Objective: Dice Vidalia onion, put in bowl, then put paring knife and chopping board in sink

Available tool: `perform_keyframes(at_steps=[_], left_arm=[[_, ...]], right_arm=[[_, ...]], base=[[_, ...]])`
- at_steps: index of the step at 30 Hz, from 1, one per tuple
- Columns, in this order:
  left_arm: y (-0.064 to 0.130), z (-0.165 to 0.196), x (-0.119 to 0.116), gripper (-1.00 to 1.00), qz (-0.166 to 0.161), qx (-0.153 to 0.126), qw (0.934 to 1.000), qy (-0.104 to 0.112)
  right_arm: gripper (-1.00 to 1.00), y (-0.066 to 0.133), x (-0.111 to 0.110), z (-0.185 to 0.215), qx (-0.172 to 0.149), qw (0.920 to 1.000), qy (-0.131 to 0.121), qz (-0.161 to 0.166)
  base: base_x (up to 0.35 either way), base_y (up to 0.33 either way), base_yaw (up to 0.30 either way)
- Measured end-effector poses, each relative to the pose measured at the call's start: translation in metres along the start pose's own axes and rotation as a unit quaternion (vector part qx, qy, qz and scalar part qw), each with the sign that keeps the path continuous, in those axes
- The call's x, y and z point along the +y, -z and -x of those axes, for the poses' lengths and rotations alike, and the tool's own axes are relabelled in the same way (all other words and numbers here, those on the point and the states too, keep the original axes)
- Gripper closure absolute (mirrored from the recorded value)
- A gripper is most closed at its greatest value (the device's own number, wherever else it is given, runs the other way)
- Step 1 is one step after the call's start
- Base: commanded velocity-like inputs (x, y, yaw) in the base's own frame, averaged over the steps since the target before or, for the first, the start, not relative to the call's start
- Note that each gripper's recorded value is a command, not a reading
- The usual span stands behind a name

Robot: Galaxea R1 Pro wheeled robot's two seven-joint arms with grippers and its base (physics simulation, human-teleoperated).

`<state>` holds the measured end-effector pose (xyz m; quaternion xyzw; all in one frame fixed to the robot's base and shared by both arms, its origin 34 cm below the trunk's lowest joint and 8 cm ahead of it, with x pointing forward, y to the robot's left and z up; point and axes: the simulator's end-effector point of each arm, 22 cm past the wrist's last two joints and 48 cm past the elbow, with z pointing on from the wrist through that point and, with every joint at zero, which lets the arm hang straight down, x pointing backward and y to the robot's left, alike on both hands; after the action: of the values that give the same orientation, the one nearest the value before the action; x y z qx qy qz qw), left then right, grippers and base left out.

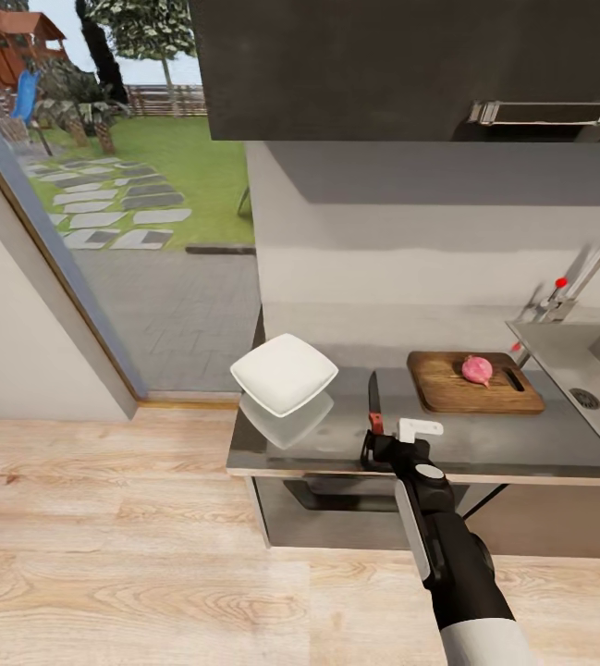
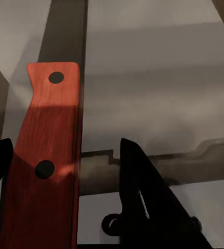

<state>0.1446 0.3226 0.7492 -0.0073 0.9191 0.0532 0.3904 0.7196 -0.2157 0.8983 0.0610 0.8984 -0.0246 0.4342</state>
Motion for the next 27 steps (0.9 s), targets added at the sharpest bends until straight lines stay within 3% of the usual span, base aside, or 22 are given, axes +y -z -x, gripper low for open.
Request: perform_keyframes(at_steps=[27], left_arm=[[-0.0028,0.0036,0.0003,-1.0,0.0,-0.009,1.0,0.001]], right_arm=[[1.0,0.003,-0.0002,0.0013,0.001,1.0,0.002,-0.002]], base=[[0.0,0.0,0.0]])
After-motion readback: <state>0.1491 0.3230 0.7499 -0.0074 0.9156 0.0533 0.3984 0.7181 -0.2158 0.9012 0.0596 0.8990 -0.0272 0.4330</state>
